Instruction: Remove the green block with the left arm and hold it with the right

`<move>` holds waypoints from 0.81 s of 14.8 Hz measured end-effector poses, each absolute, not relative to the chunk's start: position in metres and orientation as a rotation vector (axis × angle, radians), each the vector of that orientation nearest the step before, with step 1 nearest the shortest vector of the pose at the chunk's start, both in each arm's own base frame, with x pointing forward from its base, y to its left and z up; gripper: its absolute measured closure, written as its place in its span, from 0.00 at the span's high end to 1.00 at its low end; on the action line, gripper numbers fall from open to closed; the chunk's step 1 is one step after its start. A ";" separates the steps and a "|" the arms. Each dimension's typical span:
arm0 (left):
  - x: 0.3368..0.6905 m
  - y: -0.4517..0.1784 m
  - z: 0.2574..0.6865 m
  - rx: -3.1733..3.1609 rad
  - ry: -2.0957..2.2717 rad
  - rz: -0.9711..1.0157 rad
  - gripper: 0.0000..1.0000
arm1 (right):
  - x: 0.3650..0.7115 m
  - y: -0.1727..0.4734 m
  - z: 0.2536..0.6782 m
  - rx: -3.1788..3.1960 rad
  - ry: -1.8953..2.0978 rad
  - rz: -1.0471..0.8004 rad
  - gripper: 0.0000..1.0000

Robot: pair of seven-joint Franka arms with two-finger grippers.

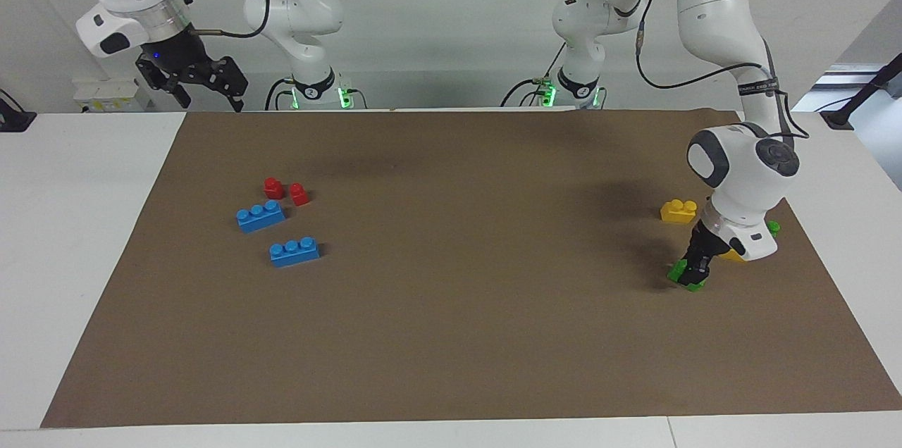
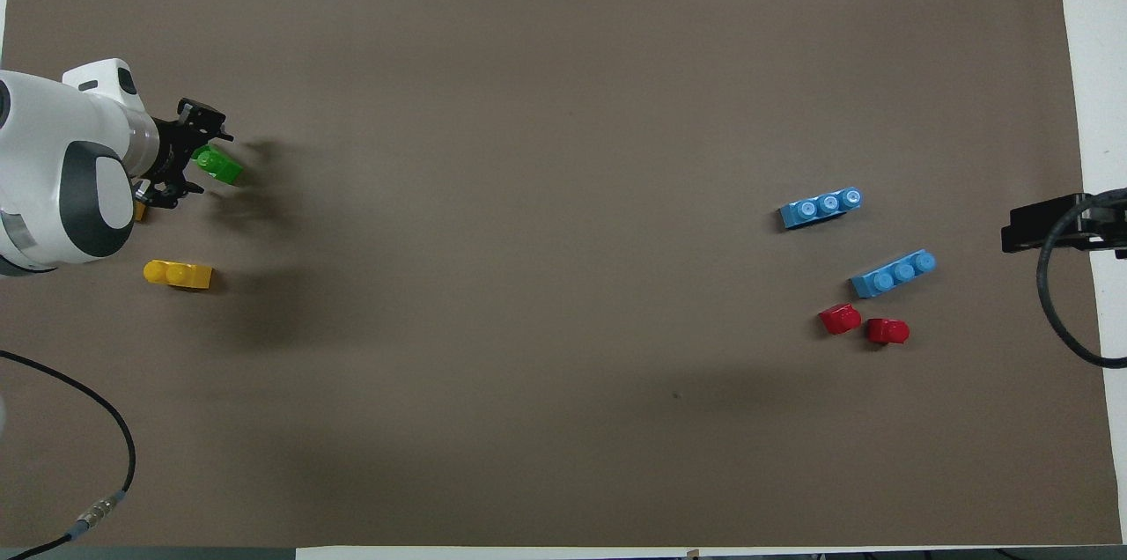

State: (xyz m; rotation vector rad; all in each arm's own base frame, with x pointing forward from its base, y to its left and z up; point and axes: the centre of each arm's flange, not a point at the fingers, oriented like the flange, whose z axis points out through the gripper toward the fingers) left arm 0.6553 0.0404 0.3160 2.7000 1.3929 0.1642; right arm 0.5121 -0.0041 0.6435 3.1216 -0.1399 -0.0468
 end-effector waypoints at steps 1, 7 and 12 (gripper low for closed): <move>0.657 0.041 0.318 2.708 1.372 0.175 1.00 | 0.517 -0.005 0.640 3.122 -0.138 -0.029 1.00; 0.667 0.037 0.381 2.860 1.011 0.246 1.00 | 0.526 -0.005 0.632 3.121 -0.138 -0.019 1.00; 0.639 0.025 0.475 3.040 0.490 0.199 1.00 | 0.526 -0.010 0.632 3.121 -0.152 -0.021 1.00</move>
